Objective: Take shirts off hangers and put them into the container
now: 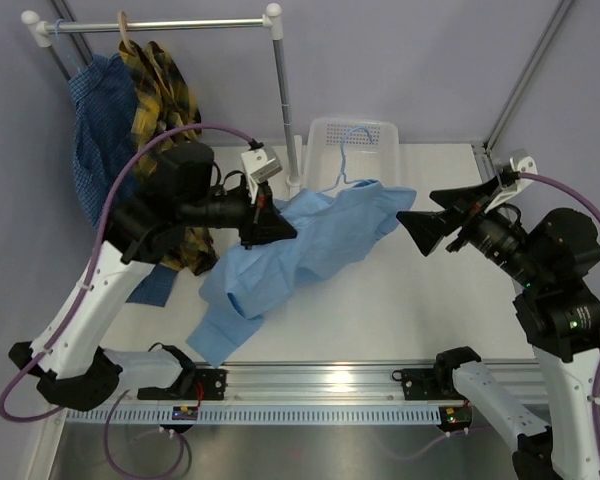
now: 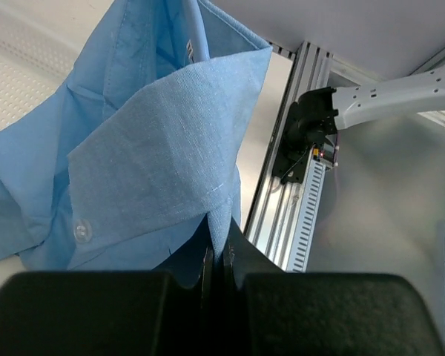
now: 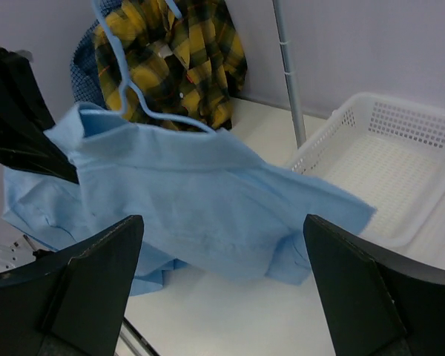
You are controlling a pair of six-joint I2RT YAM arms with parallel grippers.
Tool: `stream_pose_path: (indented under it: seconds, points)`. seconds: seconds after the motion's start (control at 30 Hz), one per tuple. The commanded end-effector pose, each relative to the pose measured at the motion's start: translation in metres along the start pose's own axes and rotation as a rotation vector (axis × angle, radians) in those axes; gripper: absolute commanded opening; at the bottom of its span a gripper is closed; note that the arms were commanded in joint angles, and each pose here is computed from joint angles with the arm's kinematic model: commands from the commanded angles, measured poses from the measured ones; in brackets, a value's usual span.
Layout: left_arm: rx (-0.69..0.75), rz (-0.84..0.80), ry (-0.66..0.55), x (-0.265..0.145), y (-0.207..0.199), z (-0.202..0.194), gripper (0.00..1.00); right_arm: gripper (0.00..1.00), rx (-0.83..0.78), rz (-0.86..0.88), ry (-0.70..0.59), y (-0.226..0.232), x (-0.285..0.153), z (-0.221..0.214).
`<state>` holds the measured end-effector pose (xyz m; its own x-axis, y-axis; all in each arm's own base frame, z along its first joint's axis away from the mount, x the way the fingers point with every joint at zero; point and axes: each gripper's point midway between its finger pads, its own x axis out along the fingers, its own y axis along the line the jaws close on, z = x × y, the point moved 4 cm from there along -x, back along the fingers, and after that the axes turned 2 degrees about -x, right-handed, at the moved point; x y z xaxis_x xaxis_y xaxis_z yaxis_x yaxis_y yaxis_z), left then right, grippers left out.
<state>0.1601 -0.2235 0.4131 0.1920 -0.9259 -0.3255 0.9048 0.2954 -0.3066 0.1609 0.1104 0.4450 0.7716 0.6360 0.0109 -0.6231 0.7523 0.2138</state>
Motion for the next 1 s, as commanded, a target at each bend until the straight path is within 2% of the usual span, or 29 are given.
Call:
stream_pose_path:
  seconds: [0.0, 0.13, 0.43, 0.5, 0.87, 0.97]
  points:
    - [0.045, 0.061, -0.099, 0.012, -0.002, 0.033, 0.0, 0.99, -0.049, 0.114, -0.084, 0.016, 0.01, 0.031]
    - [0.049, 0.023, -0.121, 0.035, -0.008, 0.039, 0.0, 0.94, -0.038, 0.108, -0.094, 0.01, 0.024, 0.037]
    - [0.05, -0.05, -0.053, 0.079, -0.023, 0.032, 0.0, 0.82, -0.004, 0.15, -0.063, 0.006, 0.048, 0.038]
    - [0.047, -0.039, -0.049, 0.082, -0.022, 0.032, 0.0, 0.81, 0.009, 0.149, -0.059, 0.005, 0.049, 0.037]
    - [0.074, -0.044, -0.047, 0.09, -0.023, 0.035, 0.0, 0.57, 0.101, 0.151, 0.035, 0.001, 0.062, 0.015]
    - [0.077, -0.055, -0.042, 0.093, -0.026, 0.035, 0.0, 0.57, 0.118, 0.15, 0.049, 0.001, 0.066, 0.011]
